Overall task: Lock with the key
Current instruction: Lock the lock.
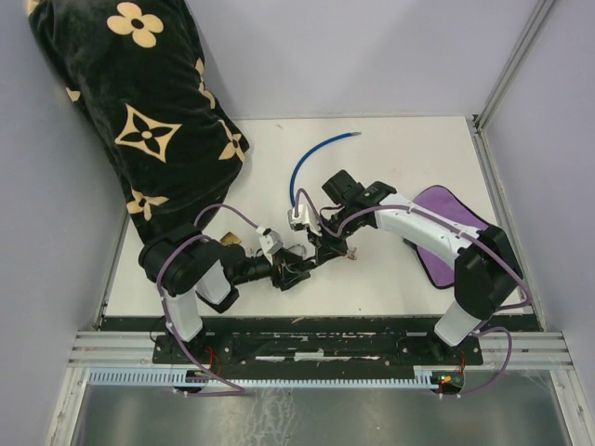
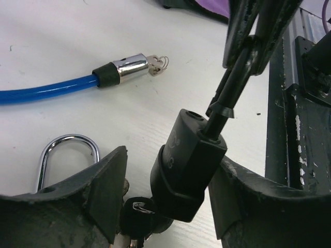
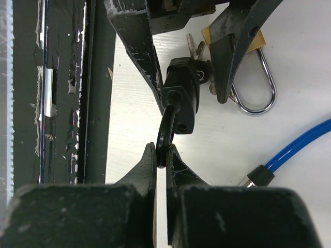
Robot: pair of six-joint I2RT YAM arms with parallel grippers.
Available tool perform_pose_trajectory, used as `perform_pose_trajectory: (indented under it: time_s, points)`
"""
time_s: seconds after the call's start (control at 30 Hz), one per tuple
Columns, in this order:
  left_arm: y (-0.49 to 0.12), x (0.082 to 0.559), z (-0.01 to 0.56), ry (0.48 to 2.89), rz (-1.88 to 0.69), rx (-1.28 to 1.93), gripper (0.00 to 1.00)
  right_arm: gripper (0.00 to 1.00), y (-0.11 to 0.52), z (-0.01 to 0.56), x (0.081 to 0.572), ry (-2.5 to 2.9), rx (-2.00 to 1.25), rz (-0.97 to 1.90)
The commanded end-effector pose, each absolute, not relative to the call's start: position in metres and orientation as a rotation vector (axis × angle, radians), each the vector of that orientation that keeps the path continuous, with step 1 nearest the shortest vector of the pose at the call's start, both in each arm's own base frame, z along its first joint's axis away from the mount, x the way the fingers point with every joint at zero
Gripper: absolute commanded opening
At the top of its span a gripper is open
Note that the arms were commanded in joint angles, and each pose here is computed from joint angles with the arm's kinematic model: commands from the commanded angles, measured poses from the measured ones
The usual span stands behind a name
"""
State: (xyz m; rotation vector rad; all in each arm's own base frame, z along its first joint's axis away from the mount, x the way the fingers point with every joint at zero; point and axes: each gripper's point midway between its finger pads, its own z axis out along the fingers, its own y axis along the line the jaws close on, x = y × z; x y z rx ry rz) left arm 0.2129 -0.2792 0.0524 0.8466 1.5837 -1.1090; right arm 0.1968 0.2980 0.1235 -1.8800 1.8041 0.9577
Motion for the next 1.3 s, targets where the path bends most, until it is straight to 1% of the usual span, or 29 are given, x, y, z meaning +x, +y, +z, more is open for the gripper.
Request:
perform_pose_trajectory:
  time_s: [0.0, 0.07, 0.13, 0.2, 0.3, 0.33, 0.4, 0.43, 0.5, 0.53, 0.63, 0.9, 1.13, 1.27]
  points:
    - [-0.284, 0.225, 0.084, 1.441, -1.089, 0.860, 0.62, 0.02, 0.311, 0.144, 0.187, 1.757, -1.896, 1.058]
    - [-0.289, 0.224, 0.083, 1.444, -1.117, 0.886, 0.52, 0.02, 0.310, 0.141, 0.188, 1.779, -1.918, 1.045]
    - [-0.293, 0.223, 0.084, 1.437, -1.140, 0.901, 0.45, 0.02, 0.312, 0.139, 0.188, 1.788, -1.941, 1.039]
    - [-0.294, 0.223, 0.084, 1.433, -1.148, 0.909, 0.34, 0.02, 0.312, 0.137, 0.188, 1.797, -1.949, 1.038]
    - [-0.296, 0.221, 0.081, 1.431, -1.160, 0.923, 0.27, 0.02, 0.314, 0.135, 0.189, 1.792, -1.945, 1.045]
    - [-0.296, 0.221, 0.081, 1.429, -1.164, 0.921, 0.27, 0.02, 0.315, 0.134, 0.188, 1.791, -1.943, 1.054]
    - [-0.295, 0.220, 0.084, 1.405, -1.169, 0.914, 0.27, 0.02, 0.316, 0.129, 0.188, 1.802, -1.944, 1.071]
    - [-0.295, 0.220, 0.086, 1.392, -1.172, 0.905, 0.30, 0.02, 0.317, 0.126, 0.188, 1.811, -1.945, 1.085]
    - [-0.294, 0.221, 0.090, 1.376, -1.171, 0.882, 0.42, 0.02, 0.316, 0.123, 0.185, 1.824, -1.935, 1.120]
    - [-0.295, 0.223, 0.090, 1.375, -1.169, 0.877, 0.47, 0.02, 0.317, 0.123, 0.185, 1.822, -1.924, 1.132]
    - [-0.297, 0.224, 0.089, 1.378, -1.179, 0.879, 0.51, 0.02, 0.315, 0.122, 0.184, 1.824, -1.905, 1.139]
    - [-0.300, 0.221, 0.079, 1.395, -1.206, 0.904, 0.52, 0.02, 0.317, 0.119, 0.185, 1.803, -1.885, 1.164]
    - [-0.304, 0.222, 0.072, 1.402, -1.226, 0.921, 0.44, 0.02, 0.314, 0.114, 0.192, 1.821, -1.844, 1.171]
    - [-0.306, 0.223, 0.072, 1.395, -1.237, 0.932, 0.43, 0.02, 0.313, 0.110, 0.198, 1.844, -1.814, 1.181]
